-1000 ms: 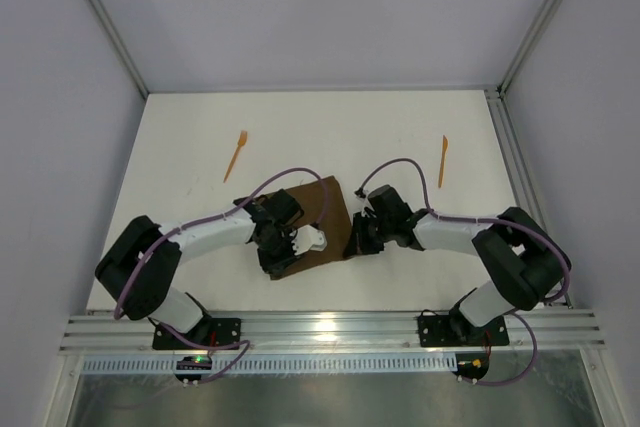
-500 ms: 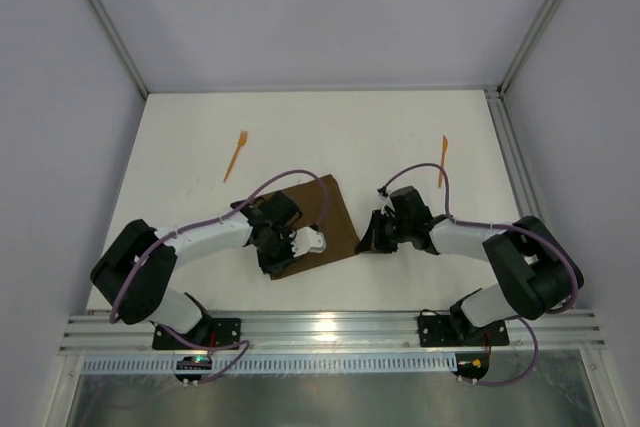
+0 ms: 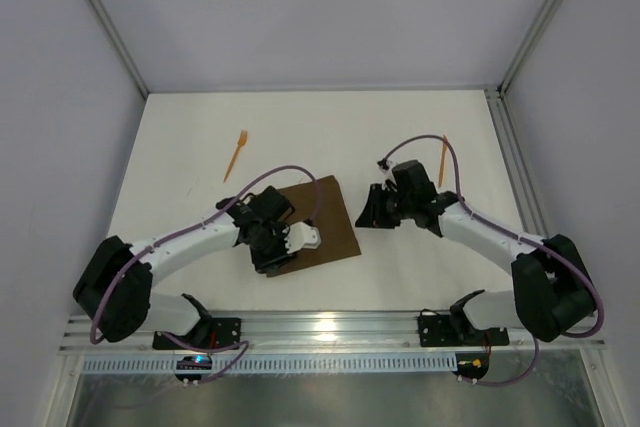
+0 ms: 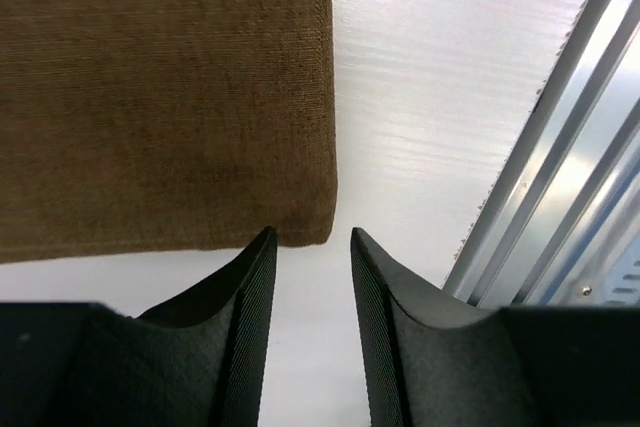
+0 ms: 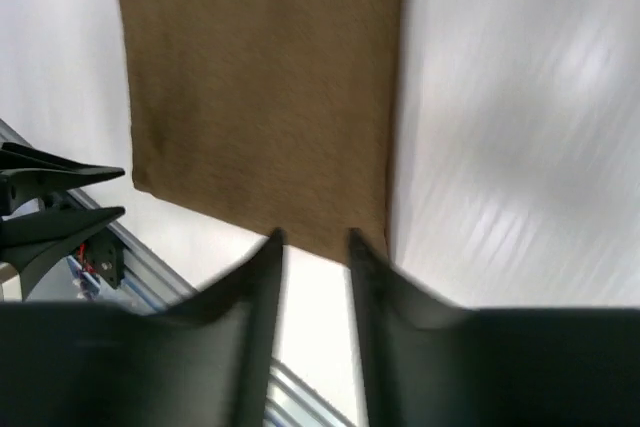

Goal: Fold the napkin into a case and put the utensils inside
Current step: Move the square-folded napkin to the center of the board.

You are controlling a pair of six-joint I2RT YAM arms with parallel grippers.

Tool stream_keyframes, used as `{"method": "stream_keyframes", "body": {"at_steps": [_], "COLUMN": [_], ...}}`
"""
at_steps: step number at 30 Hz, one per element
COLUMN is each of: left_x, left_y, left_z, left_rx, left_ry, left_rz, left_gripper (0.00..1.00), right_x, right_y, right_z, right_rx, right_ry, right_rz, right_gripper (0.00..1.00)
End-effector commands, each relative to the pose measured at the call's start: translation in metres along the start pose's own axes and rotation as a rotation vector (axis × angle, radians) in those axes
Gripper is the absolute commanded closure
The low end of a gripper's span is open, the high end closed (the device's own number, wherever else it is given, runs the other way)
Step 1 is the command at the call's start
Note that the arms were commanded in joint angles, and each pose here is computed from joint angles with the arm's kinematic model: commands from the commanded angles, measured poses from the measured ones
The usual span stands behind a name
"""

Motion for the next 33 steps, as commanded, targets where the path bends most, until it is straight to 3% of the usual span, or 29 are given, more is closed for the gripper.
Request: {"method": "stream_keyframes", "body": {"at_steps": [1,2,5,10,14,17,23,27,29,33], "left_x": [0.017,0.017,0.008,-0.021,-0.04,-0.04,-0.046,-0.051,-0.049,-0.042], "left_y": [-0.04,-0.053,-0.069,-0.071,-0.063,-0.055,-0.037,-0.024,-0.023,-0.033], "left_z": [0.004,0.008,0.028,0.078,0.109,0.126,0.16,0.175,0.18,0.184], "left_rx": [0.046,0.072,0.174,0.328,0.361,0.361,0.373,0.389,0.381,0.38], "left_ry": [0.016,-0.005,-0.112,-0.458,-0.65,-0.706,-0.794,-0.808,-0.807,-0.786], "left_rz": [-0.114,-0.153,-0.199,-0.158,-0.153,-0.159,-0.151,-0.111,-0.121,-0.154], "left_gripper": [0.6,0.59,0.49,0.46,0.45,0.43,0.43,0.5,0.5,0.49], "right_x": [0.046,0.064,0.094,0.134,0.14,0.136,0.128,0.127,0.128,0.123], "right_y": [-0.013,-0.016,0.007,0.063,0.1,0.116,0.125,0.121,0.114,0.096], "right_z": [0.035,0.047,0.05,0.032,0.023,0.016,0.007,-0.002,-0.011,-0.028], "right_rx": [0.029,0.032,-0.009,-0.059,-0.044,-0.021,0.0,-0.034,-0.052,-0.066], "right_ry": [-0.123,-0.136,-0.132,-0.086,-0.074,-0.056,-0.009,0.047,0.104,0.2], "right_rz": [-0.122,-0.159,-0.157,-0.113,-0.033,-0.003,-0.009,-0.056,-0.101,-0.185], "right_gripper": [0.56,0.47,0.37,0.35,0.36,0.43,0.73,0.92,0.97,0.97]}}
Point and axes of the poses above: each gripper's point midway between its finger pads, its own y axis out along the fingers, its own z axis along the line the jaws close on, x = y × z, the point moved 7 cm from there along -y, back along the fingers, and after that the axes turned 10 degrees about y, right-handed, at the moved point
